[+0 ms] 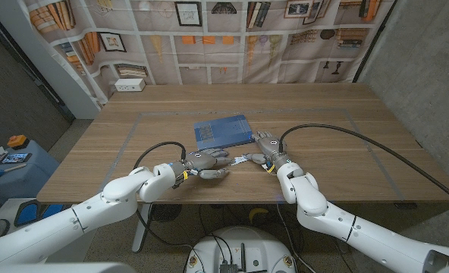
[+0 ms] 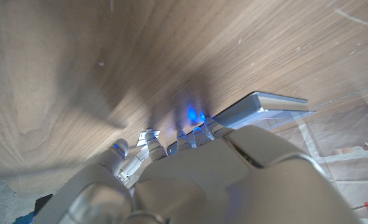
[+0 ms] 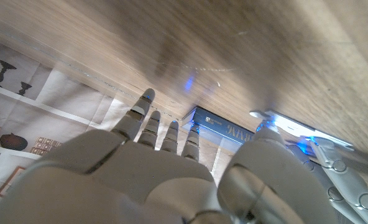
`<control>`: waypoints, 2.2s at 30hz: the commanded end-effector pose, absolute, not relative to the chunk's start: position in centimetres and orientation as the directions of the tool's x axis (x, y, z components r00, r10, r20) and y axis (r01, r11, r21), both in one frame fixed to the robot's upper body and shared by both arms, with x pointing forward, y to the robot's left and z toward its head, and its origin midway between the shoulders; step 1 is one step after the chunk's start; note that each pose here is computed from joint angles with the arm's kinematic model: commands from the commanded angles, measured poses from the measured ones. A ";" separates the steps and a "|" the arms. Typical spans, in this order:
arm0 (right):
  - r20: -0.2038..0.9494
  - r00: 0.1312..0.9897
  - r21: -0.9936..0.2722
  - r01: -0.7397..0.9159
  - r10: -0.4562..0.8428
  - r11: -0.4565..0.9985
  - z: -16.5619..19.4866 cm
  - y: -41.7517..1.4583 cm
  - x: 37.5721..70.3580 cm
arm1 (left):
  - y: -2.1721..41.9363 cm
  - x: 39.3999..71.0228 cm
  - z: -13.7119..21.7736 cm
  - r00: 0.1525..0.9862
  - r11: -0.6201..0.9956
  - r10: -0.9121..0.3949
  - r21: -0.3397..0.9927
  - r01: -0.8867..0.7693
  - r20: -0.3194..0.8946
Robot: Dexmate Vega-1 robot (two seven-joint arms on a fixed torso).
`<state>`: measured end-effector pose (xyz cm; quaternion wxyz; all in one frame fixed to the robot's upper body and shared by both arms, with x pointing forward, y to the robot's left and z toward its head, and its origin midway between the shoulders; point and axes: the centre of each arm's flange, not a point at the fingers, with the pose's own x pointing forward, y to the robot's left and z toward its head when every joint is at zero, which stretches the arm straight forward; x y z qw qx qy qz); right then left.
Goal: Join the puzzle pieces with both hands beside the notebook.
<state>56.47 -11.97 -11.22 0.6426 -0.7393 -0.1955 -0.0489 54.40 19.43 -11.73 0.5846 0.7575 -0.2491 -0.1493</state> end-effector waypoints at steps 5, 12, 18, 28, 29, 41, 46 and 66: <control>0.324 0.921 -0.930 0.352 0.215 -0.105 -11.3 -12.2 56.4 | 19.5 54.4 -11.8 0.834 -0.190 -0.548 0.961 -0.203 0.068; 0.331 0.918 -0.928 0.358 0.217 -0.101 -11.4 -12.1 56.3 | 19.6 54.5 -11.9 0.834 -0.189 -0.548 0.961 -0.201 0.067; 0.338 0.915 -0.926 0.365 0.221 -0.093 -11.2 -12.0 56.2 | 19.7 54.6 -11.9 0.833 -0.186 -0.549 0.961 -0.202 0.069; 0.358 0.904 -0.920 0.384 0.234 -0.075 -10.9 -11.8 55.9 | 19.7 54.7 -11.9 0.833 -0.189 -0.549 0.961 -0.202 0.067; 0.359 0.903 -0.920 0.385 0.237 -0.074 -10.8 -11.8 55.9 | 19.7 54.7 -11.9 0.833 -0.189 -0.549 0.961 -0.201 0.066; 0.378 0.892 -0.913 0.404 0.247 -0.061 -10.6 -11.7 55.5 | 19.6 54.7 -11.9 0.834 -0.191 -0.549 0.961 -0.202 0.066; 0.391 0.882 -0.907 0.417 0.262 -0.053 -10.5 -11.8 55.2 | 19.7 54.7 -11.8 0.833 -0.190 -0.549 0.960 -0.205 0.070; 0.402 0.869 -0.901 0.431 0.289 -0.045 -10.2 -11.8 54.4 | 19.6 54.6 -11.9 0.835 -0.189 -0.546 0.960 -0.206 0.072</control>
